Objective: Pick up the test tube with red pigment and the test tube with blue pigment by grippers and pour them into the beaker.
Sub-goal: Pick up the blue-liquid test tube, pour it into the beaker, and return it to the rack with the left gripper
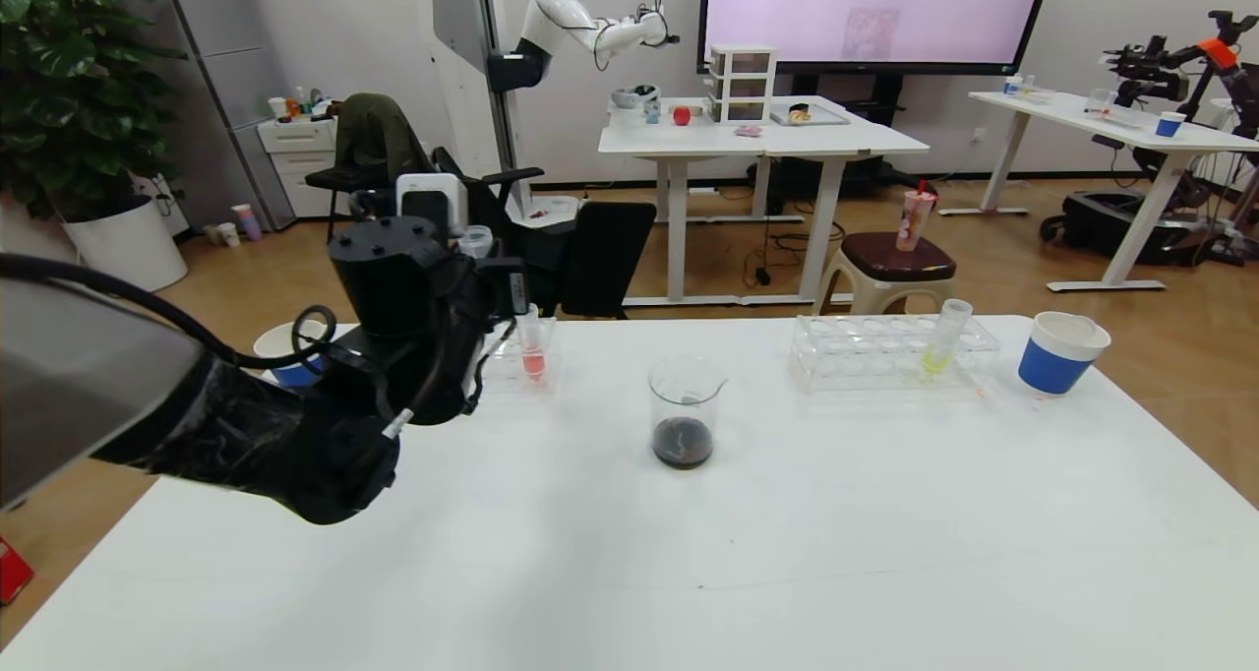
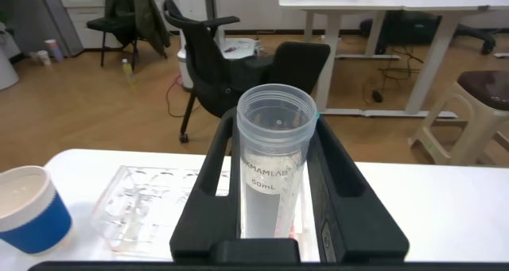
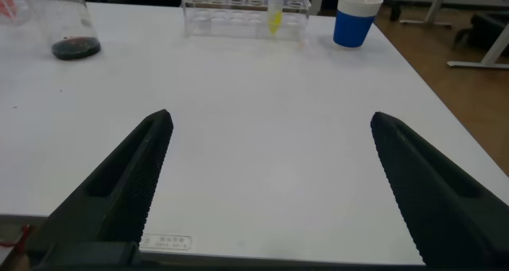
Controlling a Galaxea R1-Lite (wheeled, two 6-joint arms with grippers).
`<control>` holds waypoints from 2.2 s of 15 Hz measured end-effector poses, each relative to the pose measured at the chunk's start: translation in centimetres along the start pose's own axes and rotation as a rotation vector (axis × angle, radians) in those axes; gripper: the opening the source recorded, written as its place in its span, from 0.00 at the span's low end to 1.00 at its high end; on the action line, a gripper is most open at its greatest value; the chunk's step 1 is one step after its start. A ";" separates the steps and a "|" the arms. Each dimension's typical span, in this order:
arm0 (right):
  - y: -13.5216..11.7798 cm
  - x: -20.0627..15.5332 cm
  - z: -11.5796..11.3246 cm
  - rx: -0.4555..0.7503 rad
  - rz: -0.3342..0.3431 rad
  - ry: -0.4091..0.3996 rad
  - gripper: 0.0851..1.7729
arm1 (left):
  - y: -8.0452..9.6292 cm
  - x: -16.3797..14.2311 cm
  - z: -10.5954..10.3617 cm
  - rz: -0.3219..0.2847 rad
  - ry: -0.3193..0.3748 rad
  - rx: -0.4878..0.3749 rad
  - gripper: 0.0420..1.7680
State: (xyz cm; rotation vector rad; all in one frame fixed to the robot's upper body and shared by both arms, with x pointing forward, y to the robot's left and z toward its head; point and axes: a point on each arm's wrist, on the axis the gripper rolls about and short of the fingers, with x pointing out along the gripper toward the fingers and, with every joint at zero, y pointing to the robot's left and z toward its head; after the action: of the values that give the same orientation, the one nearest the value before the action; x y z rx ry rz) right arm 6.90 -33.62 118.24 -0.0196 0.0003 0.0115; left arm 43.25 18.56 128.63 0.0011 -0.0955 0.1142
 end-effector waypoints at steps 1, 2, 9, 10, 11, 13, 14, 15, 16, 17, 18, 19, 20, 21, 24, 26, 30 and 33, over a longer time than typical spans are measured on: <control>0.0 0.0 0.0 0.000 0.000 0.000 0.98 | 2.0 0.9 0.1 0.023 -0.005 0.004 0.27; 0.0 0.0 0.0 0.000 0.000 0.000 0.98 | 4.1 1.7 0.3 0.047 -0.009 0.010 0.27; 0.0 0.0 0.0 0.000 0.000 0.000 0.98 | 18.6 5.9 -0.5 0.209 0.020 0.031 0.27; 0.0 0.0 0.0 0.000 0.000 0.000 0.98 | 19.7 6.5 -0.6 0.232 0.016 0.031 0.27; 0.0 0.0 0.0 0.000 0.000 0.000 0.98 | 21.0 7.3 -0.8 0.261 0.006 0.031 0.27; 0.0 0.0 0.0 0.000 0.000 0.000 0.98 | 22.7 8.6 -1.8 0.297 0.020 0.035 0.27; 0.0 0.0 0.0 0.000 0.000 0.000 0.98 | 23.1 9.1 -2.4 0.306 0.029 0.036 0.27; 0.0 0.0 0.0 0.000 0.000 0.000 0.98 | 23.3 9.5 -3.0 0.310 0.036 0.036 0.27; 0.0 0.0 0.0 0.000 0.000 0.000 0.98 | 23.4 9.9 -3.8 0.313 0.047 0.034 0.27; 0.0 0.0 0.0 0.000 0.000 0.000 0.98 | 23.5 10.2 -4.5 0.314 0.058 0.025 0.27; 0.0 0.0 0.0 0.000 0.000 0.000 0.98 | 23.5 10.5 -5.5 0.314 0.073 0.018 0.27; 0.0 0.0 0.0 0.000 0.000 0.000 0.98 | 23.4 10.7 -6.3 0.314 0.083 0.015 0.27; 0.0 0.0 0.0 0.000 0.000 0.000 0.98 | 23.4 10.9 -7.1 0.315 0.081 0.014 0.27; 0.0 0.0 0.0 0.000 0.000 0.000 0.98 | 23.4 11.1 -8.1 0.315 0.076 0.013 0.27; 0.0 0.0 0.0 0.000 0.000 0.000 0.98 | 23.5 11.2 -10.7 0.316 0.108 0.015 0.27; 0.0 0.0 0.0 0.000 0.000 0.000 0.98 | 23.6 11.3 -11.5 0.312 0.124 0.015 0.27; 0.0 0.0 0.0 0.000 0.000 0.000 0.98 | 23.5 11.3 -11.7 0.309 0.126 0.015 0.30; 0.0 0.0 0.0 0.000 0.000 0.000 0.98 | 23.5 11.3 -11.6 0.310 0.126 0.017 0.81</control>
State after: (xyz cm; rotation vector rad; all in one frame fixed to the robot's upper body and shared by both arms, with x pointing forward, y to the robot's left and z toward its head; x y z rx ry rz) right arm 6.91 -33.62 118.23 -0.0191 0.0007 0.0111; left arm 52.85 43.28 118.04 -0.0038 0.0316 0.4245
